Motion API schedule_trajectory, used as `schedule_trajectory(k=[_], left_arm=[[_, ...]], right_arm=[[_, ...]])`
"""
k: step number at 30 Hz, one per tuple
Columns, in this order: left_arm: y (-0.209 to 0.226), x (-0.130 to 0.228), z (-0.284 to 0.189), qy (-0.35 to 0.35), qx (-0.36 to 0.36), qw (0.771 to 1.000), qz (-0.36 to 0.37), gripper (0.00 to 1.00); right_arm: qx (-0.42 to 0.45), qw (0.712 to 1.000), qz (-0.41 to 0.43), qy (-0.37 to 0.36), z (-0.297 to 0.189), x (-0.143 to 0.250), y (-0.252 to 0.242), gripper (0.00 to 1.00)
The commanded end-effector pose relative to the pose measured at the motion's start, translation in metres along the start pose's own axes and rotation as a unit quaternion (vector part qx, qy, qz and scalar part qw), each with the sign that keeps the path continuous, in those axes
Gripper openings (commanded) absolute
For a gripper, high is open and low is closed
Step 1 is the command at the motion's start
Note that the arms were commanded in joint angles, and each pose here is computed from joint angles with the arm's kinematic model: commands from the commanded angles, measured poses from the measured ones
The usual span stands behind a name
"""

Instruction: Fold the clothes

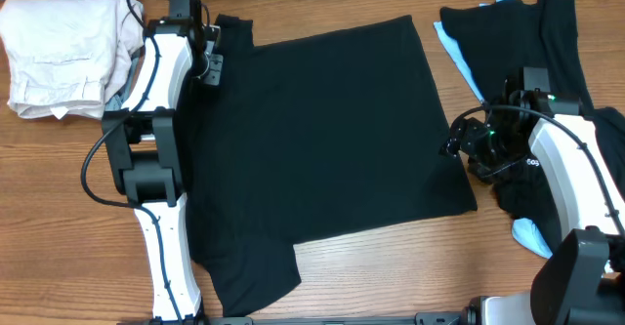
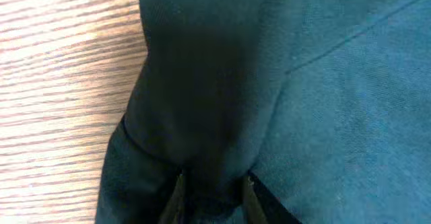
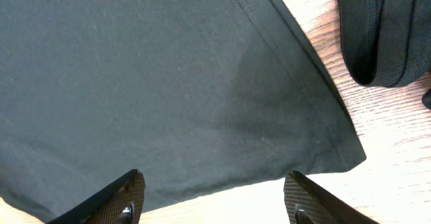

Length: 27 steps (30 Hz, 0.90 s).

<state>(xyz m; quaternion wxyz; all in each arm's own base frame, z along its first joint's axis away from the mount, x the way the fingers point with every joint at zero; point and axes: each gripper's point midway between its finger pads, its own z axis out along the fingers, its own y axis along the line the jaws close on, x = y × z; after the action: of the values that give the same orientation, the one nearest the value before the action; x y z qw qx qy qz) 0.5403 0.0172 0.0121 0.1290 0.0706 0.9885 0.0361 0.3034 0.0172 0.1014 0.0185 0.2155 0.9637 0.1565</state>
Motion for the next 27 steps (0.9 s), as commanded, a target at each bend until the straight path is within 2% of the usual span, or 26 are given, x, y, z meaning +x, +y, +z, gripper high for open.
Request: schedule_trajectory(k=[1, 4, 7, 12, 16, 18, 22, 23, 24, 25, 26, 27], left_arm=[[0.002, -0.003, 0.005, -0.005, -0.008, 1.000, 0.005, 0.14], [0.007, -0.006, 0.002, -0.007, -0.019, 1.000, -0.013, 0.04], [0.031, -0.015, -0.015, -0.018, -0.070, 0.995, -0.065, 0.04], [0.061, -0.028, -0.040, -0.045, -0.091, 0.985, -0.139, 0.04], [0.085, -0.033, -0.042, -0.066, -0.099, 0.979, -0.168, 0.04], [0.098, -0.032, -0.042, -0.073, -0.103, 0.975, -0.181, 0.10], [0.119, -0.031, -0.043, -0.084, -0.109, 0.969, -0.205, 0.14], [0.121, -0.031, -0.043, -0.084, -0.109, 0.969, -0.207, 0.28], [0.120, -0.031, -0.043, -0.084, -0.108, 0.969, -0.206, 0.51], [0.120, -0.031, -0.043, -0.084, -0.108, 0.969, -0.206, 0.67], [0.120, -0.031, -0.043, -0.084, -0.108, 0.969, -0.206, 0.88], [0.117, -0.030, -0.042, -0.081, -0.104, 0.970, -0.204, 1.00]], right_arm=[[-0.008, 1.000, -0.011, -0.023, -0.010, -0.008, 0.007, 0.70], [-0.011, 0.999, -0.014, -0.029, -0.010, -0.011, 0.009, 0.70], [-0.011, 0.999, -0.014, -0.031, -0.010, -0.012, 0.009, 0.70], [-0.013, 0.999, -0.016, -0.035, -0.011, -0.014, 0.010, 0.70], [-0.013, 0.999, -0.016, -0.036, -0.011, -0.014, 0.010, 0.70], [-0.013, 0.999, -0.016, -0.036, -0.011, -0.015, 0.010, 0.70], [-0.015, 0.999, -0.018, -0.043, -0.011, -0.018, 0.011, 0.70], [-0.015, 0.999, -0.018, -0.043, -0.011, -0.018, 0.011, 0.70], [-0.015, 0.999, -0.018, -0.043, -0.011, -0.018, 0.011, 0.70], [-0.015, 0.999, -0.019, -0.043, -0.011, -0.018, 0.011, 0.70], [-0.015, 0.999, -0.019, -0.044, -0.011, -0.018, 0.011, 0.70], [-0.016, 0.999, -0.019, -0.044, -0.011, -0.018, 0.011, 0.70]])
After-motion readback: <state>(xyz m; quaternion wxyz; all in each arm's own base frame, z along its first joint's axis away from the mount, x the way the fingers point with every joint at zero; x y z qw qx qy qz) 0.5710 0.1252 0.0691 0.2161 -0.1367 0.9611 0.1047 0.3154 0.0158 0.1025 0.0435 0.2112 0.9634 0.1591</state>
